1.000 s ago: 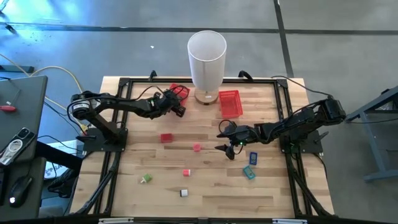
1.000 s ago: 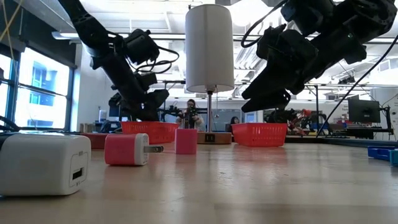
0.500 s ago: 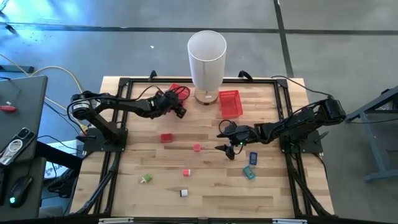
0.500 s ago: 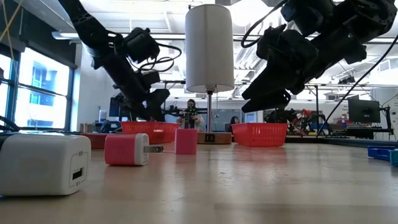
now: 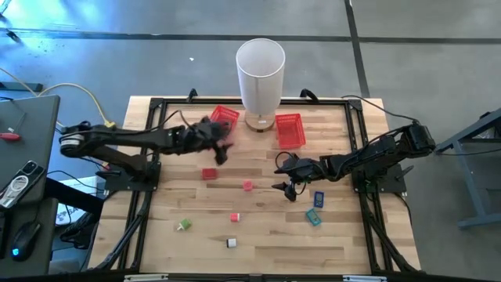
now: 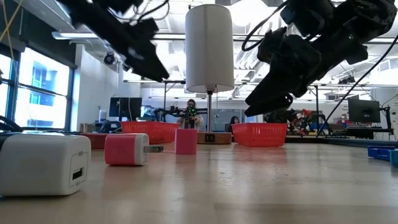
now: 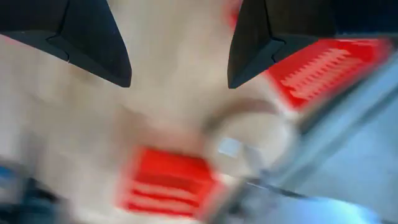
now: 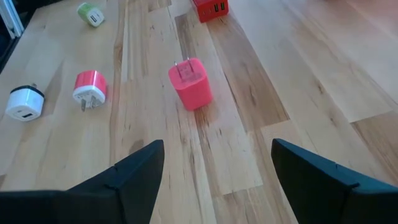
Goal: Sort adapters and digital timers
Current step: Put the red charger adapter into the right red bin
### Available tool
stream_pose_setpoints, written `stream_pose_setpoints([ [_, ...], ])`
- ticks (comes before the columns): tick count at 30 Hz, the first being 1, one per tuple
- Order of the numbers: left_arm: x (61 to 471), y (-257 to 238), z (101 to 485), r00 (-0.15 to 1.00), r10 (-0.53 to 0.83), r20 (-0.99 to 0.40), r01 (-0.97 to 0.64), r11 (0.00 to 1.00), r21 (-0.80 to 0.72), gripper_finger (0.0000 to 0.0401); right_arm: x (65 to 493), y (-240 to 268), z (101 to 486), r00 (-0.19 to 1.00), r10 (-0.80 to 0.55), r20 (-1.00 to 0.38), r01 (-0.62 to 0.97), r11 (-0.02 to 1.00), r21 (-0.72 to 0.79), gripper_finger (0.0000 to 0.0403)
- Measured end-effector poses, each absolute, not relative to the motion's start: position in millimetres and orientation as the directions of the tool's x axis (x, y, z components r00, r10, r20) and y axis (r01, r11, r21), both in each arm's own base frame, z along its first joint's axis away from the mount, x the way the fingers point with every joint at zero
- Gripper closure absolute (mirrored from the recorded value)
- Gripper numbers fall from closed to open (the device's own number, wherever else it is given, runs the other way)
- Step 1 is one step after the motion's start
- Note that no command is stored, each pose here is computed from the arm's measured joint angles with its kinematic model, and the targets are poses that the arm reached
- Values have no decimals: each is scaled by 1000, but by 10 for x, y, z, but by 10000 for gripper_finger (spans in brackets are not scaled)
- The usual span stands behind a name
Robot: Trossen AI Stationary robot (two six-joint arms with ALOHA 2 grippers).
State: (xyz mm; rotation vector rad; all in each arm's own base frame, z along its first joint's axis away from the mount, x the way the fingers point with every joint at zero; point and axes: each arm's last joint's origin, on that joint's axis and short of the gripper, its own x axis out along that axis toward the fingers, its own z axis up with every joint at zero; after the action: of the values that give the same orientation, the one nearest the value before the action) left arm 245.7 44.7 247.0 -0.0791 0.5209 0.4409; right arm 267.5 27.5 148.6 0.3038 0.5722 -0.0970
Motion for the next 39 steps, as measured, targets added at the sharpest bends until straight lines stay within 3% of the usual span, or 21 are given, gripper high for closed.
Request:
stream_pose_setpoints([
  [4, 2337, 245, 2449, 776, 192, -601, -217, 976, 30, 143, 2674, 276, 1484, 836, -4, -549, 173, 951, 256, 117],
  [8, 2219, 111, 2349, 685, 87, -724, -76, 996, 48, 143, 2674, 278, 1484, 836, 0, -549, 169, 951, 258, 117],
  [11, 2160, 76, 2282, 625, 74, -777, -78, 996, 32, 143, 2672, 292, 1484, 836, 4, -549, 165, 952, 258, 117],
  [19, 2069, 72, 2178, 621, 19, -784, -45, 999, -12, 143, 2664, 363, 1486, 837, 24, -547, 141, 956, 257, 117],
  [32, 1884, 94, 1742, 728, 32, -685, -65, 998, -22, 143, 2662, 375, 1484, 836, 23, -548, 136, 959, 249, 117],
  [39, 1800, 92, 1538, 728, 39, -684, -70, 997, -19, 143, 2663, 375, 1486, 837, 23, -546, 136, 959, 249, 117],
])
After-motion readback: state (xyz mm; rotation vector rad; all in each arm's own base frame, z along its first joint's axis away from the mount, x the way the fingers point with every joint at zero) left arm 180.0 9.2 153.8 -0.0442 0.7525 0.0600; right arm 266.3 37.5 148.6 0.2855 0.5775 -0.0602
